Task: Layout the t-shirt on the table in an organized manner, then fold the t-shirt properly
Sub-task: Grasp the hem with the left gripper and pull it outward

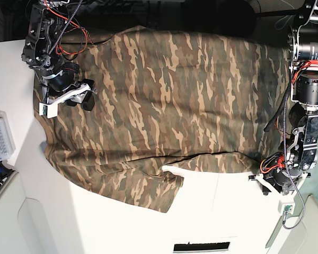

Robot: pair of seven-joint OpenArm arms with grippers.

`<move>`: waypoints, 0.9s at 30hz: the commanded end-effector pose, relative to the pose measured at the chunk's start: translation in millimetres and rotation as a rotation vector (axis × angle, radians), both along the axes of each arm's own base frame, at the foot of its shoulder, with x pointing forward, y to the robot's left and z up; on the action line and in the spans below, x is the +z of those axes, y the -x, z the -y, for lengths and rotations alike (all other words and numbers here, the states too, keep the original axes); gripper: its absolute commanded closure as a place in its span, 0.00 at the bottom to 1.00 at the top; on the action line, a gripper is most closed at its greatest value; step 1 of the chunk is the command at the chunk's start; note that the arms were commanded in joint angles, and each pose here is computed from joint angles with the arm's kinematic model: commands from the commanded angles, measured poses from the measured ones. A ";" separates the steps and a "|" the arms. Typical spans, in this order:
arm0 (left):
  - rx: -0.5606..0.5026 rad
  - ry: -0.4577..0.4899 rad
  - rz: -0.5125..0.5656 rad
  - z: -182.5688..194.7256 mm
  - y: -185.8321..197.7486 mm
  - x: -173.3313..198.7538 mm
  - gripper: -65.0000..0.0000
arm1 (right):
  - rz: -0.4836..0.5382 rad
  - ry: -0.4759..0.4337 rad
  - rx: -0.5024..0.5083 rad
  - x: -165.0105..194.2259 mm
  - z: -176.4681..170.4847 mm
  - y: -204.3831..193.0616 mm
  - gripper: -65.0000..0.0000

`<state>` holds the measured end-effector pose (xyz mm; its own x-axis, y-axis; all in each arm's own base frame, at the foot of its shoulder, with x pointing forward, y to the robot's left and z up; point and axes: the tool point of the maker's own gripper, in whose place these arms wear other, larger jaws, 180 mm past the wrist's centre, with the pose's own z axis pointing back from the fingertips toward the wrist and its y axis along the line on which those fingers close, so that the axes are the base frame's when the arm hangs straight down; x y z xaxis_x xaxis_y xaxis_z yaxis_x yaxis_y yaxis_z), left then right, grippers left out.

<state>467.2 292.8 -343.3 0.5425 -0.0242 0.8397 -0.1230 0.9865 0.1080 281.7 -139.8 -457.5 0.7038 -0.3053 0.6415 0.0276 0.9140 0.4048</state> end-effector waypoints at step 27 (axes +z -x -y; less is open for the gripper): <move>-0.030 -0.090 -0.228 -43.7 88.7 -72.1 1.00 | 0.145 -0.125 0.140 37.2 -42.7 -15.3 1.00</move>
